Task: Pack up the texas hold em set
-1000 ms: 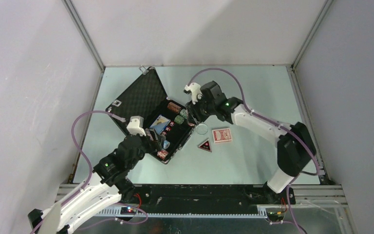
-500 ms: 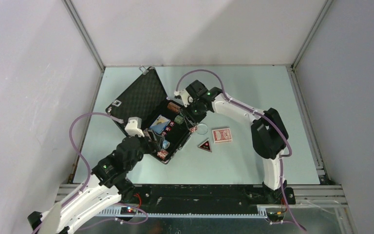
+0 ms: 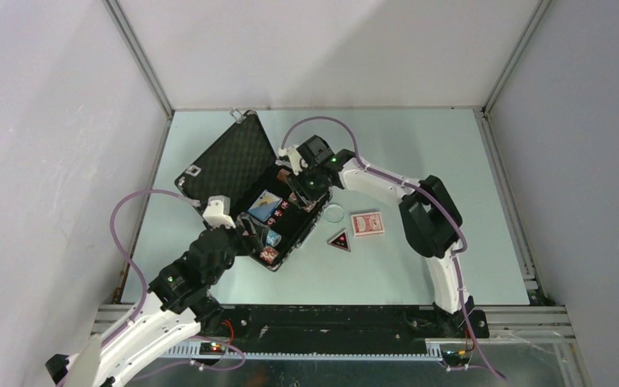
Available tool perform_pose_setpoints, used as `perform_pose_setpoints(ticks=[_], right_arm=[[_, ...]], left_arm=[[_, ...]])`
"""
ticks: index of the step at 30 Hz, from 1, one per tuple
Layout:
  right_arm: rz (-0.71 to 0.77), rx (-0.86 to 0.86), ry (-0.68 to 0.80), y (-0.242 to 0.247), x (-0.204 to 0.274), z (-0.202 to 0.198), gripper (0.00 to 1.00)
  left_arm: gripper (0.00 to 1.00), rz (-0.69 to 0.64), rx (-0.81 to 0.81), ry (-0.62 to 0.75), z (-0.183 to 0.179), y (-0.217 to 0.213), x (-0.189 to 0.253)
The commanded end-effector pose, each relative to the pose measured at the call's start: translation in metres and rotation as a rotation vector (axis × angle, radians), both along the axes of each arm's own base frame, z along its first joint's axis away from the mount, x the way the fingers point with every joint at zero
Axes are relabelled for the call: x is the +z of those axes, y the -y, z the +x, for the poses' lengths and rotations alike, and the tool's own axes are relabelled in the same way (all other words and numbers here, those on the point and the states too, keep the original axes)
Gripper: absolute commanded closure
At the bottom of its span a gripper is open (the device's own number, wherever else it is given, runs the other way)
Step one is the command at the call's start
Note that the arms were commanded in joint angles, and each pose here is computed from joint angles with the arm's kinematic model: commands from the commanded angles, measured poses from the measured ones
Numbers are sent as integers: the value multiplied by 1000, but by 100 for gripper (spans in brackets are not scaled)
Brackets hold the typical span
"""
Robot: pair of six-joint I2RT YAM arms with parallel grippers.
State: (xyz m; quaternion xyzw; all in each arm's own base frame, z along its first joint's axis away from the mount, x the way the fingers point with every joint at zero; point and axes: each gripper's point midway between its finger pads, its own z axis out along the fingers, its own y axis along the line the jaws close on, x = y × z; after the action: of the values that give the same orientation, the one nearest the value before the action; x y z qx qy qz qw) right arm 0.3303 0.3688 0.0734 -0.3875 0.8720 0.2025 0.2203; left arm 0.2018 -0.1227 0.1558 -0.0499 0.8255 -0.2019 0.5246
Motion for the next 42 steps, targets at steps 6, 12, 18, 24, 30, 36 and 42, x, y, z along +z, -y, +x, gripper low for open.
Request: perform_pose_setpoints(ticks=[6, 12, 18, 24, 30, 36, 42], right_arm=[[120, -40, 172, -42, 18, 54, 100], [159, -54, 198, -45, 25, 59, 100], [228, -26, 198, -50, 34, 57, 100], [242, -15, 177, -34, 41, 43, 100], [203, 1, 146, -18, 35, 25, 100], [129, 0, 141, -14, 11, 24, 76], [117, -38, 221, -21, 19, 30, 54]], left_arm=[[20, 10, 23, -1, 4, -1, -2], [20, 10, 26, -2, 4, -2, -3], [20, 17, 29, -1, 5, -2, -3], [20, 14, 34, 2, 4, -4, -3], [19, 17, 33, 0, 5, -3, -6], [19, 22, 31, -5, 5, -2, -7], [19, 23, 35, -1, 6, -3, -6]])
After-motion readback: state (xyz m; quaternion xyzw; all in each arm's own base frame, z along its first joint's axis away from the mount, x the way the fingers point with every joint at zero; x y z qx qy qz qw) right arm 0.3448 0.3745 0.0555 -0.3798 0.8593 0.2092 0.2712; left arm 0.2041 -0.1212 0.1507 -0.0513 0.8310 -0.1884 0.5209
